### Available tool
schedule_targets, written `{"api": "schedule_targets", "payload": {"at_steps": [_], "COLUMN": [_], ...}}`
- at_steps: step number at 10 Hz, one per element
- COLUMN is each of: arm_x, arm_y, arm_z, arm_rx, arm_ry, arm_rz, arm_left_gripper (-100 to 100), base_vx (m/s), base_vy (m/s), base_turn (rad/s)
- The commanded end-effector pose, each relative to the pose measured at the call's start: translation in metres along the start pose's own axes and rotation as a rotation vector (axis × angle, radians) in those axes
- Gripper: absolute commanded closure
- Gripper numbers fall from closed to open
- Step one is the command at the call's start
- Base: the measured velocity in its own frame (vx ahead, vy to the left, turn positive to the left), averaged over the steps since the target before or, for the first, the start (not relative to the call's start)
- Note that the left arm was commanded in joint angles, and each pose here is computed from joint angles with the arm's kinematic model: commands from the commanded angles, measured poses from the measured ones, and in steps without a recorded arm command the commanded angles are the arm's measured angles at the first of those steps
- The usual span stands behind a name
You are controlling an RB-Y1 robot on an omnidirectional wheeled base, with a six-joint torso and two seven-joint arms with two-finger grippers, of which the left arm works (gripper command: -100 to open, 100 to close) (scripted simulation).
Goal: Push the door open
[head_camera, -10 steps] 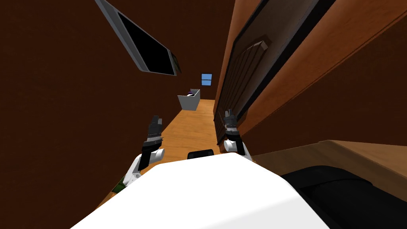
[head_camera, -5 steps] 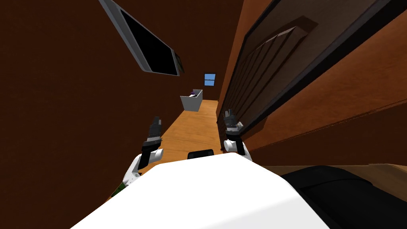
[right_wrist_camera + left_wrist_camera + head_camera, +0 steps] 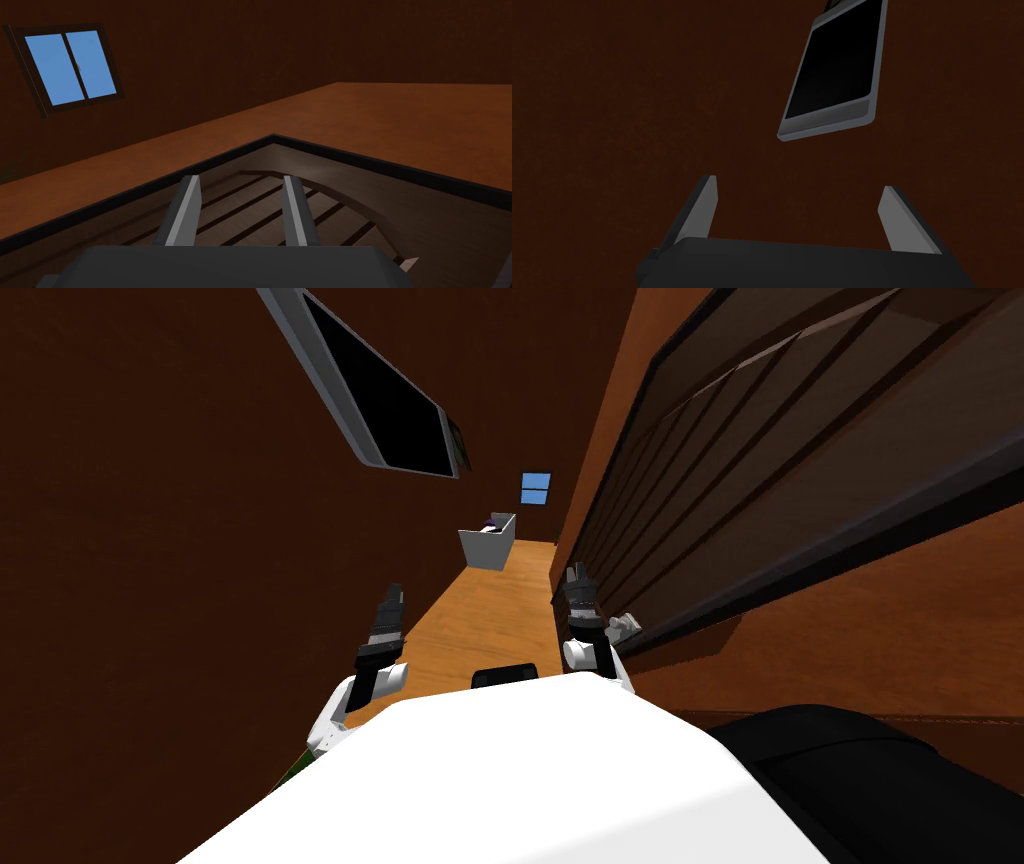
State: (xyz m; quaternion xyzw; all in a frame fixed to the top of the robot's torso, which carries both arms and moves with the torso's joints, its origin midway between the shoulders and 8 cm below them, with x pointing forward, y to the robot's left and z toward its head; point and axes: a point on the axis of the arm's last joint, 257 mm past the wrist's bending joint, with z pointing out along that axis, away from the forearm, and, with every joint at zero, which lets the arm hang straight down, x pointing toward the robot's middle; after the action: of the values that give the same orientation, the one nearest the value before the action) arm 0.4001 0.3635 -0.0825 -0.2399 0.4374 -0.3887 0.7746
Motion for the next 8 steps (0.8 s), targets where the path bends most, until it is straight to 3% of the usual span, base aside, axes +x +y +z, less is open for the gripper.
{"api": "schedule_targets", "payload": {"at_steps": [1,8], "arm_x": [-0.002,-0.012], "arm_y": [0.009,0.046], "arm_z": [-0.0004,-0.0051], "arm_rx": [-0.013,-0.070], "arm_ry": [0.003,0.015], "arm_rz": [0.027,0.136], "arm_left_gripper": [-100,-100], "base_vx": [0.196,0.196], "base_vy": [0.000,-0.009], "base_turn": [0.082,0.081]}}
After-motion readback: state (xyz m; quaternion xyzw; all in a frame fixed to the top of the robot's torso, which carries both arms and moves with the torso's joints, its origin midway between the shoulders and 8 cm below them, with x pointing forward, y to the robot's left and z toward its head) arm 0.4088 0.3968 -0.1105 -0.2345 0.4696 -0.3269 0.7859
